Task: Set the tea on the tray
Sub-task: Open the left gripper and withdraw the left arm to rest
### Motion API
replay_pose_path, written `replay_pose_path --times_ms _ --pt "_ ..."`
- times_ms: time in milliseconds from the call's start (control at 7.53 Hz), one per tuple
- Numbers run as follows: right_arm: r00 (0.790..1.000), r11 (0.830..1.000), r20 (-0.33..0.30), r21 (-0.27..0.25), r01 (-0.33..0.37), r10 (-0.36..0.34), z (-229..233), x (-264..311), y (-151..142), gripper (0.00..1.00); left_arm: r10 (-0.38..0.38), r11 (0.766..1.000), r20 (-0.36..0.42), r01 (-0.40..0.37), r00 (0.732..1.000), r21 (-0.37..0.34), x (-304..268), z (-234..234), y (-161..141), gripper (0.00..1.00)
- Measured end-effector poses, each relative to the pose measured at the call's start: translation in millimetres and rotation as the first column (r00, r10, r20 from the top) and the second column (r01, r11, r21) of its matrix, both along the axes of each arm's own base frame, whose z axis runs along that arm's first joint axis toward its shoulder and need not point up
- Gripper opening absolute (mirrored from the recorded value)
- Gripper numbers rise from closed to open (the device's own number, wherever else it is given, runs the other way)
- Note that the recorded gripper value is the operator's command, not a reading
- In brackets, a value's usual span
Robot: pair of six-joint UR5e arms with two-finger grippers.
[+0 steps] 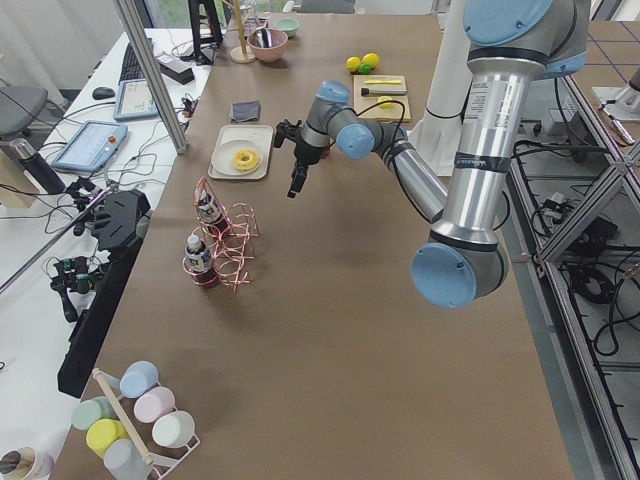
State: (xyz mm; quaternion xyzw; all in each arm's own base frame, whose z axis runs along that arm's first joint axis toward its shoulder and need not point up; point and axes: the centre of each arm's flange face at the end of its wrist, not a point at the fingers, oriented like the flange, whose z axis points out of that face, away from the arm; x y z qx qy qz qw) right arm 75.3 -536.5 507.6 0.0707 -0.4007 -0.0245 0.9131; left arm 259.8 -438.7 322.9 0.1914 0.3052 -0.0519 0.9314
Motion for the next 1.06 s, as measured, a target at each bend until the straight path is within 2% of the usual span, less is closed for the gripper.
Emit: replay_pose_path --times_ms 265,796,1062 --pt "1.0 1.0 0.014 0.029 0.002 -0.003 -52 -39 5 1.0 0.059 0.998 0.089 -0.058 0.994 -0.009 -83 49 -19 0.98" --pt "0.996 1.0 0.086 -0.005 -0.025 0.025 -188 -164 -16 1.0 0.122 0.993 0.161 -0.12 0.979 -0.02 -225 117 -61 0.98" --pt "0.993 0.999 0.109 -0.023 -0.038 0.04 -258 -240 -18 1.0 0.125 0.992 0.185 -0.123 0.975 -0.025 -253 133 -67 0.98"
